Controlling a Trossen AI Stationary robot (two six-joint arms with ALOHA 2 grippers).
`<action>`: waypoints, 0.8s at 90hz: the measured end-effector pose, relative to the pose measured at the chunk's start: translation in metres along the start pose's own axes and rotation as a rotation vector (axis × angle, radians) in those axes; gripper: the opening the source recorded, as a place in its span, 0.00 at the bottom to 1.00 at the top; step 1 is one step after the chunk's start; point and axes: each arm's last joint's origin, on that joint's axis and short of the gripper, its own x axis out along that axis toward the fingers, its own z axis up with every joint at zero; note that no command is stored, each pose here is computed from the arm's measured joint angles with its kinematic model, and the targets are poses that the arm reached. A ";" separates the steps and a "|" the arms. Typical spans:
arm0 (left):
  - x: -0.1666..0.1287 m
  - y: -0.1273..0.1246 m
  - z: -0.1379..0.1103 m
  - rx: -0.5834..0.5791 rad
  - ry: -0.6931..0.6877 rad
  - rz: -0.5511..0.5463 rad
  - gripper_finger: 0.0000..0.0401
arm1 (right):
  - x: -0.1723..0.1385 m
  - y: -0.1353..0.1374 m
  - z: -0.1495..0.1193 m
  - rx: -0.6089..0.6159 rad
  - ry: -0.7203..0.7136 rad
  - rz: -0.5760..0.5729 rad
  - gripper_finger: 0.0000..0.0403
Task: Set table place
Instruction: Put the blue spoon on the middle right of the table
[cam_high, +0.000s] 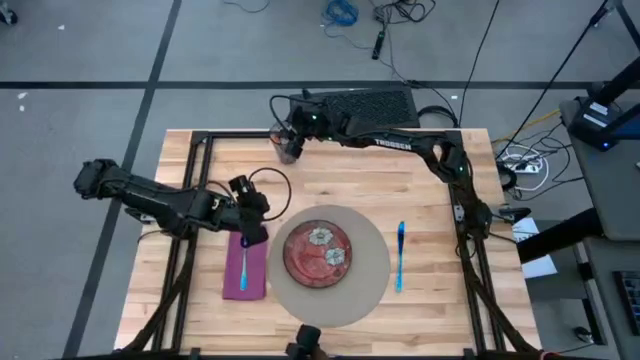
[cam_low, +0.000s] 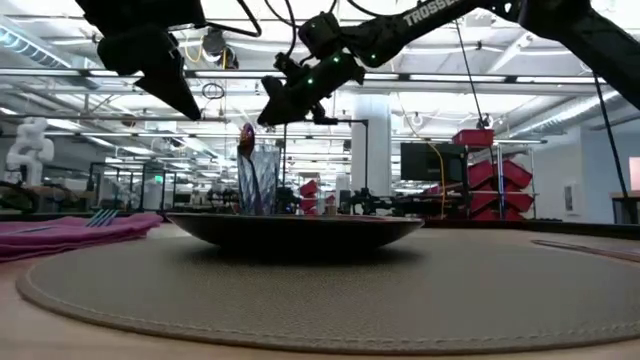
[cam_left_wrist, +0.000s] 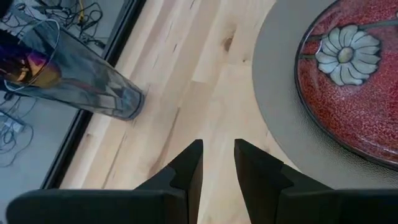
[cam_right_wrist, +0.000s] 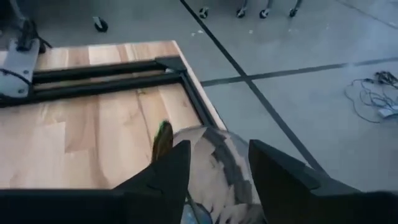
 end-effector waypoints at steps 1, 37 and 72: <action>0.000 0.000 0.000 0.000 0.000 0.000 0.20 | 0.000 0.000 0.000 0.000 0.000 0.001 0.38; 0.000 0.000 0.000 -0.010 0.002 -0.006 0.20 | 0.002 0.024 0.000 0.009 -0.008 0.087 0.38; 0.000 0.000 0.000 -0.013 -0.001 -0.007 0.20 | 0.022 0.014 -0.020 0.048 0.026 0.068 0.37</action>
